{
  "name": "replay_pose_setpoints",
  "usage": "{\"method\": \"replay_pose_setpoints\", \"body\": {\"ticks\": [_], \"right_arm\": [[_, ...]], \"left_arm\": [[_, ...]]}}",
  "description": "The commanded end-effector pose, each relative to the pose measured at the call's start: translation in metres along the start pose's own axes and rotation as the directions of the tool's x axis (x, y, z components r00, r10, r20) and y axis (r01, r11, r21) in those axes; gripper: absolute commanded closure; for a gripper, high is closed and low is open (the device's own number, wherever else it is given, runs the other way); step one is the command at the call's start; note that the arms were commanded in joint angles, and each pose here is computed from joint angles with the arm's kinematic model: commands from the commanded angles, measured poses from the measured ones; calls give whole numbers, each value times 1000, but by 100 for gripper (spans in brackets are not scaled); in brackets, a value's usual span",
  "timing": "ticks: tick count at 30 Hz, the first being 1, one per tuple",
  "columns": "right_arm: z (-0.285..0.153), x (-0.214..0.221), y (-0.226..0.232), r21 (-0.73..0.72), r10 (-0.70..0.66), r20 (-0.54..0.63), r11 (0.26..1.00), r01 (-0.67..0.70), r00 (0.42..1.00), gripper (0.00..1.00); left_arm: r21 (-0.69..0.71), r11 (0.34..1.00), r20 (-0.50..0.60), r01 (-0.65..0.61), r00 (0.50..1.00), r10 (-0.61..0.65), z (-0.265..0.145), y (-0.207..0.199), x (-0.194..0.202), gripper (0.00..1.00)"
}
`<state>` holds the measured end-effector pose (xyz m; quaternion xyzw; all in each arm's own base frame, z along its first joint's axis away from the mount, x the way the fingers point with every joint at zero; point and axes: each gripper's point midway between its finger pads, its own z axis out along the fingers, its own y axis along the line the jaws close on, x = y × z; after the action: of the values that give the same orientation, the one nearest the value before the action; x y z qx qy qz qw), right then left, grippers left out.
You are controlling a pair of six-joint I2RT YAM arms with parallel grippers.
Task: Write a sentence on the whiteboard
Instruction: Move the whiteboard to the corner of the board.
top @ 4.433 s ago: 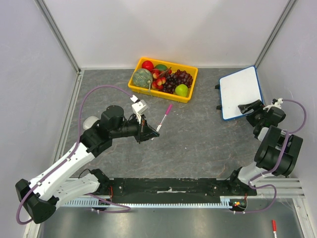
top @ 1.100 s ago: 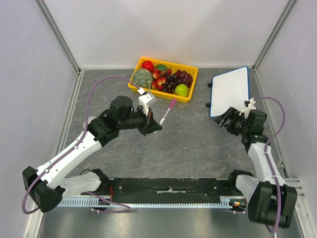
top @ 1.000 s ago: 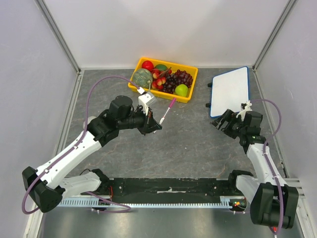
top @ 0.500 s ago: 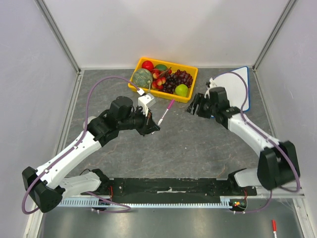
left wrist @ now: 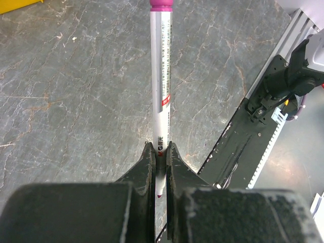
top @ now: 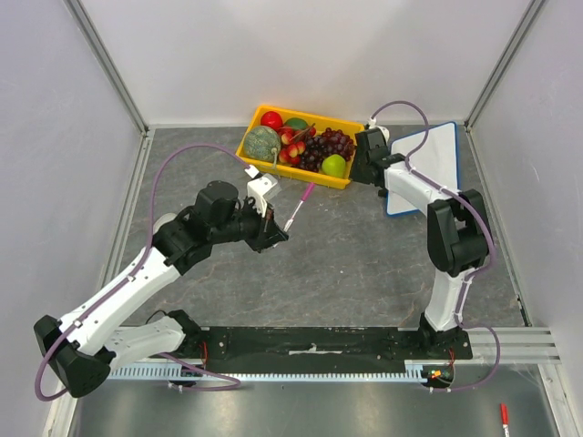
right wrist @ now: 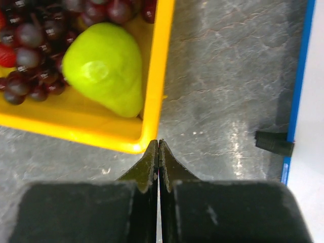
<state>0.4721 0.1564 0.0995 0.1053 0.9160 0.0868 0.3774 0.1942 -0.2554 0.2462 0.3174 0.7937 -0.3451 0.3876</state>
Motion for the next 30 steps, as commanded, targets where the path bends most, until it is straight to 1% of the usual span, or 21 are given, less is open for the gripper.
{"method": "replay_pose_setpoints", "body": {"ticks": [1, 4, 8, 13, 20, 22, 25, 30], "right_arm": [[8, -18, -25, 182, -5, 61, 983, -6, 998, 100], [17, -12, -43, 279, 8, 45, 960, -20, 999, 100], [28, -5, -53, 323, 24, 35, 946, -34, 999, 100], [42, 5, -57, 320, 88, 2, 944, -84, 996, 100], [45, 6, -58, 319, 87, -6, 944, -81, 996, 100], [45, 4, -52, 292, 85, -15, 953, -77, 996, 100], [41, 1, -33, 201, 65, -42, 978, -55, 997, 100], [26, -24, -35, 216, 29, 25, 976, -34, 999, 100]], "left_arm": [[-18, 999, 15, -43, 999, 44, -5, 4, 1, 98], [-19, 999, 9, -41, 999, 41, -5, 4, 4, 98], [-23, 999, 3, -34, 999, 34, -4, 7, 8, 98], [-24, 999, 3, -31, 1000, 31, -5, 6, 11, 98], [-28, 999, 7, -31, 999, 31, -5, 7, 11, 98], [-23, 999, 10, -31, 999, 31, -5, 6, 10, 98], [-20, 999, 7, -28, 1000, 28, -4, 6, 11, 98], [-19, 999, 5, -26, 1000, 26, -3, 6, 12, 98]]}}
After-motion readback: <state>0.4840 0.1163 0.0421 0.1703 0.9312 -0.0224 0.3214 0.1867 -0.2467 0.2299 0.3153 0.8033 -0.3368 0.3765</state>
